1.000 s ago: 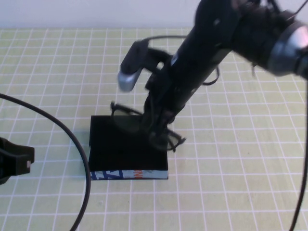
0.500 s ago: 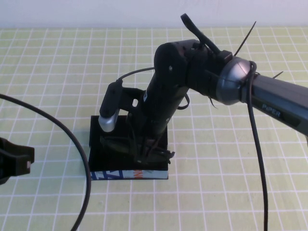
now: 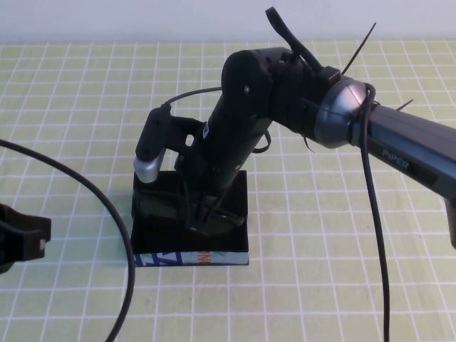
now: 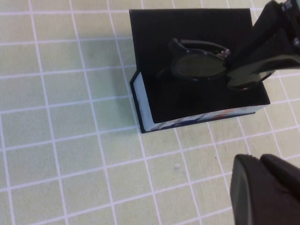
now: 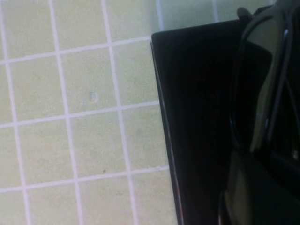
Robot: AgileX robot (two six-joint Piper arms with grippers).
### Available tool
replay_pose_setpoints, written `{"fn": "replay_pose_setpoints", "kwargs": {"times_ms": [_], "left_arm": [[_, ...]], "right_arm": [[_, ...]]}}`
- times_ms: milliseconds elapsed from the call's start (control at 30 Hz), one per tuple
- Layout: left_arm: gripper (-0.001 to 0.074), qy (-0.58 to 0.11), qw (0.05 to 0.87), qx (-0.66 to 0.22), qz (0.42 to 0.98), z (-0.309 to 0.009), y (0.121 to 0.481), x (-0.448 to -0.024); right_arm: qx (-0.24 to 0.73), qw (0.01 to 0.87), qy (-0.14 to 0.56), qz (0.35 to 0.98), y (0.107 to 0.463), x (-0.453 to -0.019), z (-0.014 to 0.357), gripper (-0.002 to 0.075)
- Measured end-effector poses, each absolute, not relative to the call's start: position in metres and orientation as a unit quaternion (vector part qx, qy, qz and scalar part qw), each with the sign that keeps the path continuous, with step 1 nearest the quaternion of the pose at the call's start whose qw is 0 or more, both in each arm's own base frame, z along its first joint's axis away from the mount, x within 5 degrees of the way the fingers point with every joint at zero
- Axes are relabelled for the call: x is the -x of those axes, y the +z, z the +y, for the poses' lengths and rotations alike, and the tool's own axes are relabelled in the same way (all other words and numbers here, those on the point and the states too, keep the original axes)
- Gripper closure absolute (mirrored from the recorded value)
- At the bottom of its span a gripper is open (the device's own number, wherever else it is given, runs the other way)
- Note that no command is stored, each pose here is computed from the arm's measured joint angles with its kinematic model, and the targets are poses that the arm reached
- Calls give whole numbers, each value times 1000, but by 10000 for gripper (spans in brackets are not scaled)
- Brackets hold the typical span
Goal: Return glasses to glasses case
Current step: Place the glasses in the glasses case, then close the glasses case
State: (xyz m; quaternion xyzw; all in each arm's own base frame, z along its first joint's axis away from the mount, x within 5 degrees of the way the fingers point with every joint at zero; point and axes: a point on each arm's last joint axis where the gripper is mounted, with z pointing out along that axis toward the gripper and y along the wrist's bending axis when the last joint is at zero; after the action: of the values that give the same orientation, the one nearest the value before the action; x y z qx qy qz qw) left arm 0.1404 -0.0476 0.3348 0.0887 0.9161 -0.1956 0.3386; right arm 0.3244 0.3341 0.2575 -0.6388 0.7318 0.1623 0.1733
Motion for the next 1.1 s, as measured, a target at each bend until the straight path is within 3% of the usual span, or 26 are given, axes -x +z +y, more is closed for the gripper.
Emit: {"fn": "replay_pose_setpoints", "kwargs": {"times_ms": [233, 367, 567, 733, 833, 933, 1100], "left_arm": [[738, -195, 339, -90, 916, -48, 335, -140], [738, -195, 339, -92, 916, -48, 335, -140], [738, -189, 337, -104, 916, -48, 334, -140], [738, -170, 307, -174, 920, -49, 326, -144], [738, -169, 266, -198, 928, -51, 314, -155], [738, -171, 226, -196, 939, -52, 299, -172], [738, -170, 194, -238, 936, -71, 276, -195]], "right_arm": [[639, 147, 162, 738, 233, -329, 339, 723], [639, 141, 161, 739, 227, -330, 339, 681], [639, 160, 158, 735, 236, -334, 342, 615], [616, 213, 149, 744, 269, -342, 345, 608], [573, 243, 140, 770, 291, -351, 342, 629], [521, 262, 147, 799, 307, -363, 330, 697], [446, 265, 170, 838, 313, -388, 299, 737]]}}
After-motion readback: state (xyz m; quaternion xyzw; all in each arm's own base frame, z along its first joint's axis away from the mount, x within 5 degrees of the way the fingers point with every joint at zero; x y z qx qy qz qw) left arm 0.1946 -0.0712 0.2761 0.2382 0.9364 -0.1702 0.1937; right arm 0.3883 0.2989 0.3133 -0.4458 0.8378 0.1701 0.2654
